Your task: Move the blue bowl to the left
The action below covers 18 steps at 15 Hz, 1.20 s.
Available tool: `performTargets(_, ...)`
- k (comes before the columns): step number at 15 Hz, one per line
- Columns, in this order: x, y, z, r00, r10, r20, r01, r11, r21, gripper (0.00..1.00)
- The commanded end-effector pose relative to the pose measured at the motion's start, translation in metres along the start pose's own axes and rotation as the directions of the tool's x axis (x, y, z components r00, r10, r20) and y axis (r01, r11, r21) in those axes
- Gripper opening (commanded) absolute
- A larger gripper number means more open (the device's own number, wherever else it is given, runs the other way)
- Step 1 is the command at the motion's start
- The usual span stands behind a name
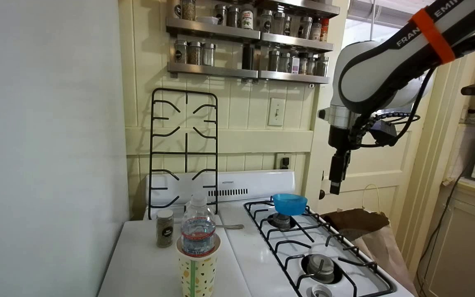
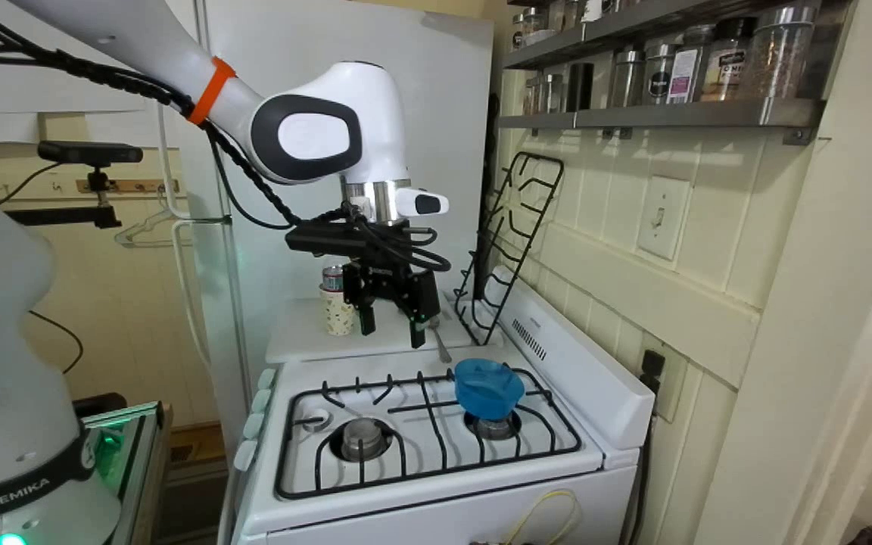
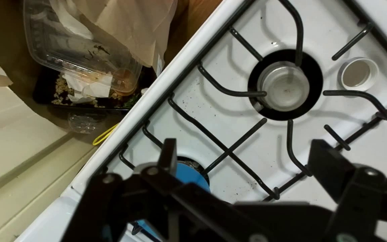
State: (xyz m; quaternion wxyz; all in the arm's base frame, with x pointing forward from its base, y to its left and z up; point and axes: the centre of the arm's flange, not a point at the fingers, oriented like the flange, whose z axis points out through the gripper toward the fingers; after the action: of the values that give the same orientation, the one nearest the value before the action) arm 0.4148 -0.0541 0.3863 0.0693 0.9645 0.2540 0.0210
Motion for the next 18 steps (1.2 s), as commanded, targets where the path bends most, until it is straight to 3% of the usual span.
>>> performTargets(1,0.011,-0.001,-0.002,0.998,-0.042,-0.038,0.041,0.999,-0.026,1.0)
performTargets(7,0.031,-0.002,-0.004,0.957,-0.199,-0.21,0.182,0.978,-0.098,1.0)
performTargets(12,0.03,-0.002,-0.01,0.967,-0.168,-0.19,0.151,0.983,-0.101,1.0)
performTargets(18,0.045,0.02,0.035,0.931,-0.283,-0.231,0.261,0.957,-0.124,1.0)
